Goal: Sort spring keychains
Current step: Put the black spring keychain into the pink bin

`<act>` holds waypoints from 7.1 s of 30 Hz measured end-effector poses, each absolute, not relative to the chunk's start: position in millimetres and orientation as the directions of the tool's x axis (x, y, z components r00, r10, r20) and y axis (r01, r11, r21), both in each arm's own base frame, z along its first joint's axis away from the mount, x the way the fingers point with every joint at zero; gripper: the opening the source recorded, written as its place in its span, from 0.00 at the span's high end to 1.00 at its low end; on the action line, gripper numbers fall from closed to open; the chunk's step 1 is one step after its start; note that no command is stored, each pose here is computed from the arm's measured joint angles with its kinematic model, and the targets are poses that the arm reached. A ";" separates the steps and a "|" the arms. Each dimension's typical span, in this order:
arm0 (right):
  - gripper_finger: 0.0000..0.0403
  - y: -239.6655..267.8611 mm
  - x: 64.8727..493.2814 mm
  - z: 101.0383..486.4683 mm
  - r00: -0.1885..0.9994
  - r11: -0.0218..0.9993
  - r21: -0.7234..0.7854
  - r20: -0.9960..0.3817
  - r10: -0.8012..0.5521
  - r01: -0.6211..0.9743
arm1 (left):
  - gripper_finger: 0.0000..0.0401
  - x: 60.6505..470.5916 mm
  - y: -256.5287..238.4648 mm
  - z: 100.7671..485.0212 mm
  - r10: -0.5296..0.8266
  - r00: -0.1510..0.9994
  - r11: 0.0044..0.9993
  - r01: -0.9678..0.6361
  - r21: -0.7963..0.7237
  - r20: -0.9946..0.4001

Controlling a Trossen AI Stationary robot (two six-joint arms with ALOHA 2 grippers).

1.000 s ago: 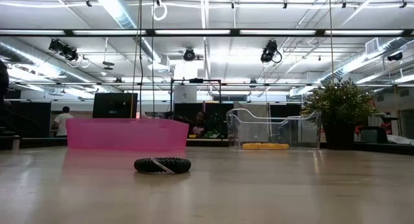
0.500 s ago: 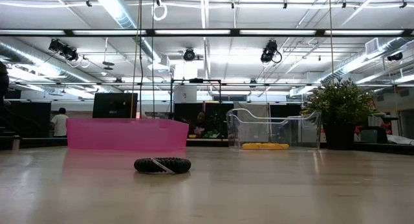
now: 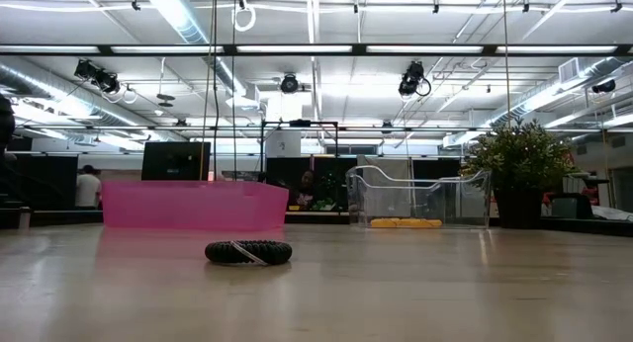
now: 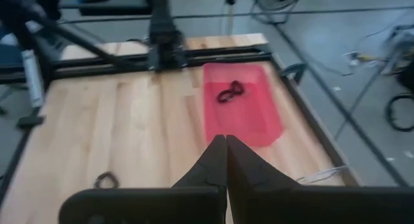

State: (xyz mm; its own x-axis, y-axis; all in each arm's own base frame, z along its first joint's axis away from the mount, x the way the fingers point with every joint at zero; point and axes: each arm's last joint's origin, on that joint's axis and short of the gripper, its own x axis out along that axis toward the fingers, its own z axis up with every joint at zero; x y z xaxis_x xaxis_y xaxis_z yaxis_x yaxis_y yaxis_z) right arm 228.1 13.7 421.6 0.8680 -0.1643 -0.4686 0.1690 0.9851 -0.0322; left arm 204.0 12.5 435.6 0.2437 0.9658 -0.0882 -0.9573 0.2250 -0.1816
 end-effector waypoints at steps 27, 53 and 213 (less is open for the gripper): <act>1.00 -0.9 230.0 427.4 0.846 0.930 -0.084 -0.393 -0.361 0.358 | 0.98 188.3 129.2 404.6 0.866 0.173 0.114 -0.982 -0.152 -0.470; 1.00 -0.6 229.7 426.5 0.845 0.934 -0.084 -0.403 -0.351 0.348 | 0.99 183.0 153.0 361.5 0.473 0.221 0.187 -0.971 -0.147 -0.853; 1.00 -0.7 226.5 420.4 0.813 0.930 -0.079 -0.463 -0.352 0.358 | 1.00 247.8 -28.0 463.1 -0.281 0.951 0.959 0.285 0.012 -0.129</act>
